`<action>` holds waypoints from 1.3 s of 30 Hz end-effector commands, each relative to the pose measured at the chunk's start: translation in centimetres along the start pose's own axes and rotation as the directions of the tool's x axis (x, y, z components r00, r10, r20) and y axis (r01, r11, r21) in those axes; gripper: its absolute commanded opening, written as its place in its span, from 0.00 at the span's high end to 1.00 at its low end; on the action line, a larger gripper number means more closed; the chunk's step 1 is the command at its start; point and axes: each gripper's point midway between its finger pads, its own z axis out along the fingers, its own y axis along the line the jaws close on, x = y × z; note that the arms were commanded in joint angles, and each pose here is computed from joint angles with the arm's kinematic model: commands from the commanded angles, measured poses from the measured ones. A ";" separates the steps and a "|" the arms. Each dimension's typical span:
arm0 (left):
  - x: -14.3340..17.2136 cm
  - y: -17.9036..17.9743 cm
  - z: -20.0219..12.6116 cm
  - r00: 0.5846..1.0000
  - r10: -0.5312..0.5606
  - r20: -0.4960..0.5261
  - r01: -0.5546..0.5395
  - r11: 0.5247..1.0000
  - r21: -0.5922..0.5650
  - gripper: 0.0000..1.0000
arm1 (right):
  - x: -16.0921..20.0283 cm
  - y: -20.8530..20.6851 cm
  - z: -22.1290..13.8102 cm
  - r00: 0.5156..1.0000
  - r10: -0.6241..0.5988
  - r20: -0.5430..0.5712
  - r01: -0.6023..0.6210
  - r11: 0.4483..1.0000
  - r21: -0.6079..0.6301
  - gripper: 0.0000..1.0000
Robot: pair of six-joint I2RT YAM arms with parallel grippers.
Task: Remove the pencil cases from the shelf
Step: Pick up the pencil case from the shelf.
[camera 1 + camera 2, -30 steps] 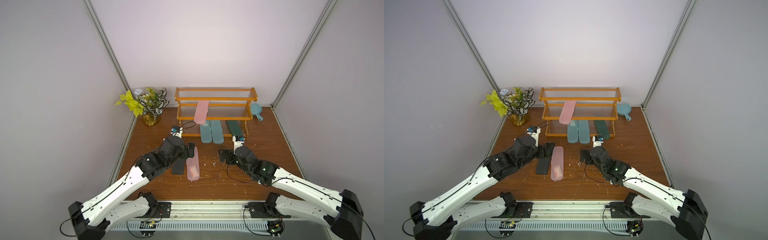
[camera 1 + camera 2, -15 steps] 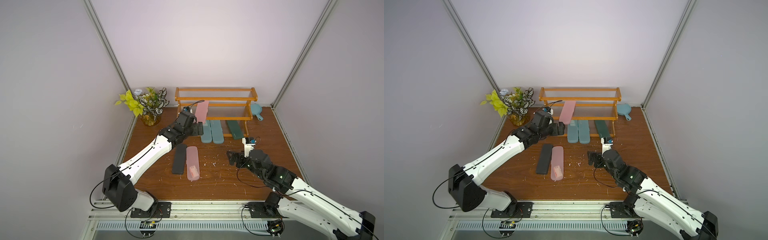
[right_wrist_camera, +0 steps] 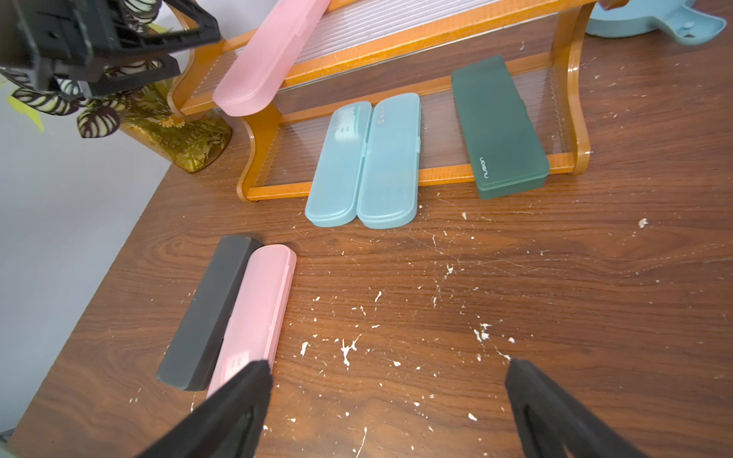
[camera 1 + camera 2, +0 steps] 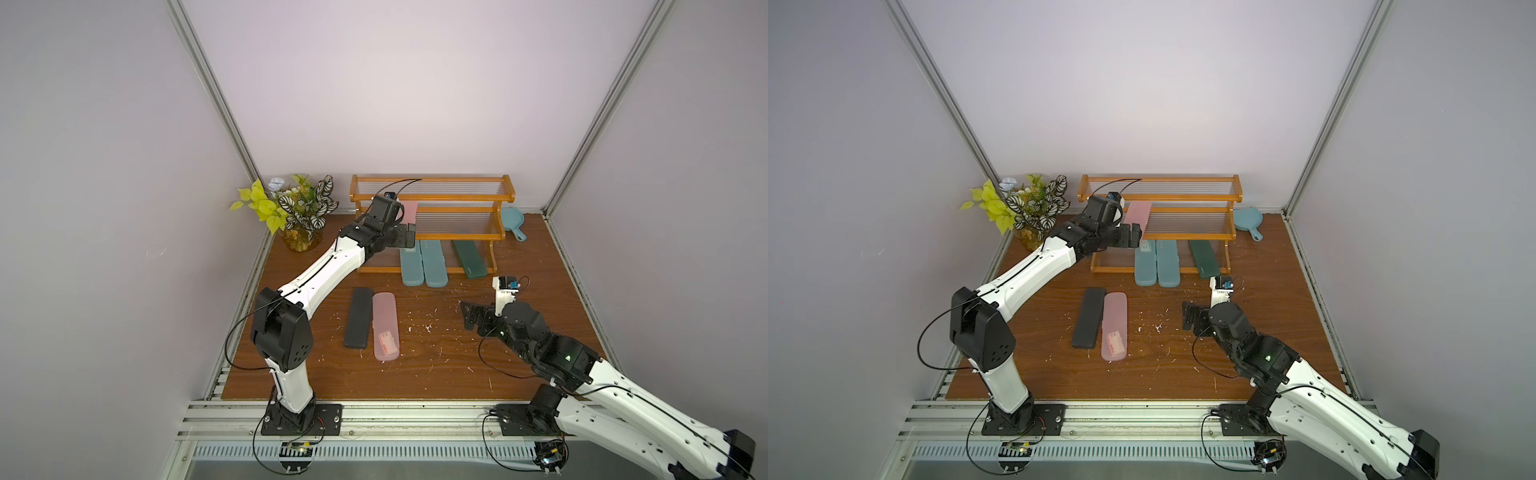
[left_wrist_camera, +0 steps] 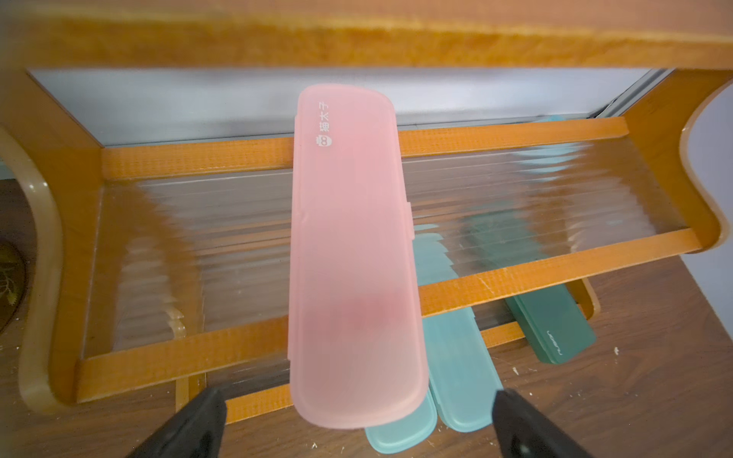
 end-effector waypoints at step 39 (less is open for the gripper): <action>1.4 0.1 5.8 0.989 0.131 -0.064 -0.138 0.983 -0.120 0.14 | -1.9 -1.2 -0.7 0.998 -0.024 0.056 0.021 0.998 0.062 0.01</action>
